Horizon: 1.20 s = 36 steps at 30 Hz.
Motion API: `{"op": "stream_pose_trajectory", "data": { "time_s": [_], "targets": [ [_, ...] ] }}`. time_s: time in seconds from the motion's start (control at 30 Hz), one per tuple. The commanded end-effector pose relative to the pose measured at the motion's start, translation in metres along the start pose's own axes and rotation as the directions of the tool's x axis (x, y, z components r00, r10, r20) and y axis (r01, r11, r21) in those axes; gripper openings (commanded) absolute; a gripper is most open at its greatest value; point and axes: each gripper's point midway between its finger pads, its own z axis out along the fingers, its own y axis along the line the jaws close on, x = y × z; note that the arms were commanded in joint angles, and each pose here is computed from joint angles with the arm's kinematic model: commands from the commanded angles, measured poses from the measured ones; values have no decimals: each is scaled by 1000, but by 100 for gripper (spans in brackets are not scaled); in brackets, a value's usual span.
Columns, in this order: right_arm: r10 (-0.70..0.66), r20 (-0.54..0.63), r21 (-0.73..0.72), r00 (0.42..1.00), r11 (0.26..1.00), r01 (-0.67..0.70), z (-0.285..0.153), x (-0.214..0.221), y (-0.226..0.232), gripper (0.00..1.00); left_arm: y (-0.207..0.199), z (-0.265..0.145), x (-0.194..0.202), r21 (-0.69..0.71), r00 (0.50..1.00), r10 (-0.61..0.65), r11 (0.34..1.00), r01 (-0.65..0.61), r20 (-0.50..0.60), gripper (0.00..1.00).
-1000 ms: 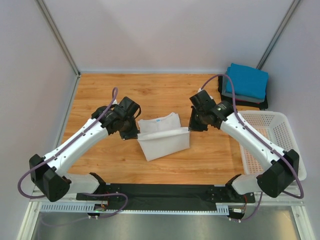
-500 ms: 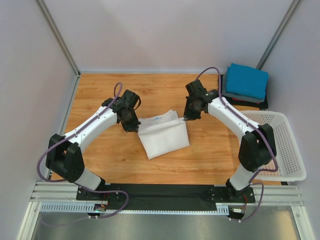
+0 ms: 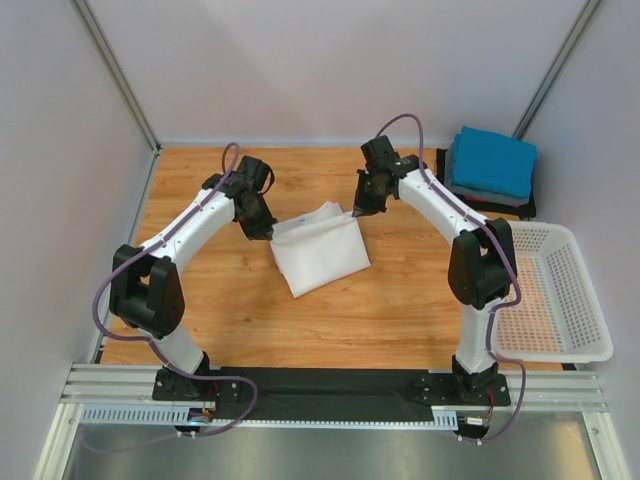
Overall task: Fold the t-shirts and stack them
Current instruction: Fold the tshirt
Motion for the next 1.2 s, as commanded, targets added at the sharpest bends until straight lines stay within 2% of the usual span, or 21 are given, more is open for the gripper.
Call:
{"op": "stream_pose_trajectory", "data": {
  "time_s": [0.0,0.2,0.37,0.47,0.53,0.6,0.63,0.77,0.83,0.9,0.93,0.97,1.03,1.17],
  "targets": [
    [-5,57,-63,998,998,9,-16,-27,12,0,-7,-15,-15,42,999,16,999,-17,28,0],
    [6,44,-97,999,995,-2,-17,-23,12,0,-7,-24,-31,38,991,106,993,-110,81,0],
    [10,93,-118,996,993,1,-45,-21,14,0,-14,-53,-32,99,973,196,973,-208,126,0],
    [18,86,-109,996,994,-8,-52,-3,3,0,-3,-67,-13,85,962,224,967,-239,156,0],
    [26,63,-97,998,995,-19,-56,16,-8,1,8,-63,7,70,961,243,965,-254,132,0],
    [34,26,-72,999,997,-32,-55,39,-19,0,12,-74,20,102,964,225,965,-240,145,0],
    [32,49,-87,998,996,-28,-68,41,-18,0,20,-69,37,96,964,238,964,-249,115,0],
    [43,41,-77,998,996,-39,-82,80,-32,1,28,-82,75,154,964,241,954,-257,115,0],
    [53,42,-80,998,996,-49,-93,96,-37,0,36,-78,100,149,963,255,953,-265,80,0],
    [72,-5,-44,997,996,-72,-90,126,-53,1,43,-79,114,143,962,263,952,-272,74,0],
    [73,16,-59,997,996,-72,-100,130,-54,1,45,-77,129,142,960,276,949,-281,52,0],
    [81,-14,-33,997,996,-81,-97,149,-66,1,47,-79,134,144,958,280,948,-285,56,0],
    [87,11,-49,996,995,-86,-111,161,-68,1,51,-82,156,145,951,308,940,-309,29,0],
    [111,-14,-34,994,993,-112,-124,195,-84,1,66,-95,182,121,940,340,933,-338,3,0]
  ]
}}
